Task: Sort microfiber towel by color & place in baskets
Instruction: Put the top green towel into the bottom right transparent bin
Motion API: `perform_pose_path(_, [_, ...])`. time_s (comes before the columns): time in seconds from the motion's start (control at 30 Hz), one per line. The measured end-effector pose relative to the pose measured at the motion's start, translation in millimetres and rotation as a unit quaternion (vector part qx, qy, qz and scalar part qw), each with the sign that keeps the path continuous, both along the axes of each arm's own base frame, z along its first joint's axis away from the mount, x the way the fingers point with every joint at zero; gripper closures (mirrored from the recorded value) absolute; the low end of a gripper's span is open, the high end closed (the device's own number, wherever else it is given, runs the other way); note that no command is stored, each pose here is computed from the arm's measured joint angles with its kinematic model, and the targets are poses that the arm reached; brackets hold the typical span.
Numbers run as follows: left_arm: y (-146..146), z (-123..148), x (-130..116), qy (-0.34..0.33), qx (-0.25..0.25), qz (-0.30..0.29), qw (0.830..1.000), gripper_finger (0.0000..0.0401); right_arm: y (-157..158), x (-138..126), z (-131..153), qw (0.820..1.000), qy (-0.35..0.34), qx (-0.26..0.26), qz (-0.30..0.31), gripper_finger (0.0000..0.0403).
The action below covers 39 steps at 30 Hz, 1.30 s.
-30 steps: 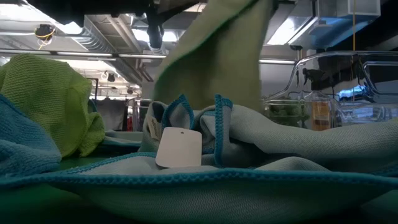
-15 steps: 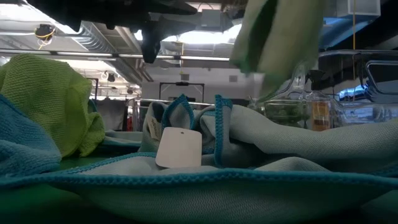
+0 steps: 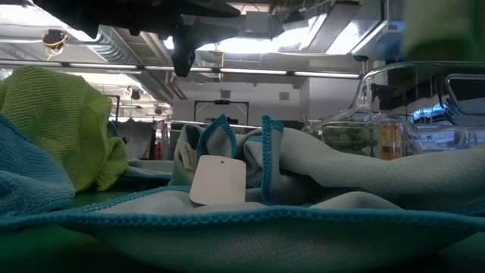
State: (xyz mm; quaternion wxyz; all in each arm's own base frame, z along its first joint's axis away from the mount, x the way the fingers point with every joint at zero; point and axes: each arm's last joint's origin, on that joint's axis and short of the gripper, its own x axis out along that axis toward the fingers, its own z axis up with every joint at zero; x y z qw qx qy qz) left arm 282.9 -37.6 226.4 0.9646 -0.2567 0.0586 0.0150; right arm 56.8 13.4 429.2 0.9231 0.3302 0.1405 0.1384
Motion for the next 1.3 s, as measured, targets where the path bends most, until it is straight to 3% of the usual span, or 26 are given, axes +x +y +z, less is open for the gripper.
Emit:
perform_pose_path(0.23, [0.1, 0.0, 0.0, 0.000, -0.001, 0.000, 1.000, 0.0287, -4.9, -33.0, -2.4, 0.991, 0.131, -0.019, -0.021, 0.0397])
perform_pose_path(0.43, [0.1, 0.0, 0.0, 0.000, -0.001, 0.002, 1.000, 0.0287, -9.7, -43.3, -17.0, 0.970, 0.222, -0.030, -0.091, 0.0395])
perform_pose_path(0.7, [0.9, 0.1, 0.0, -0.001, -0.003, 0.014, 1.000, 0.0287, -5.1, -12.3, -57.1, 0.947, 0.310, -0.037, -0.073, 0.0392])
perform_pose_path(1.1, [0.8, 0.1, 0.0, -0.001, -0.003, 0.014, 1.000, 0.0287, 1.6, 39.2, -130.2, 0.886, 0.455, -0.012, -0.087, 0.0392])
perform_pose_path(1.3, [0.9, 0.1, 0.0, -0.001, -0.003, 0.014, 1.000, 0.0287, 4.0, 54.2, -157.2, 0.847, 0.525, -0.019, -0.081, 0.0393])
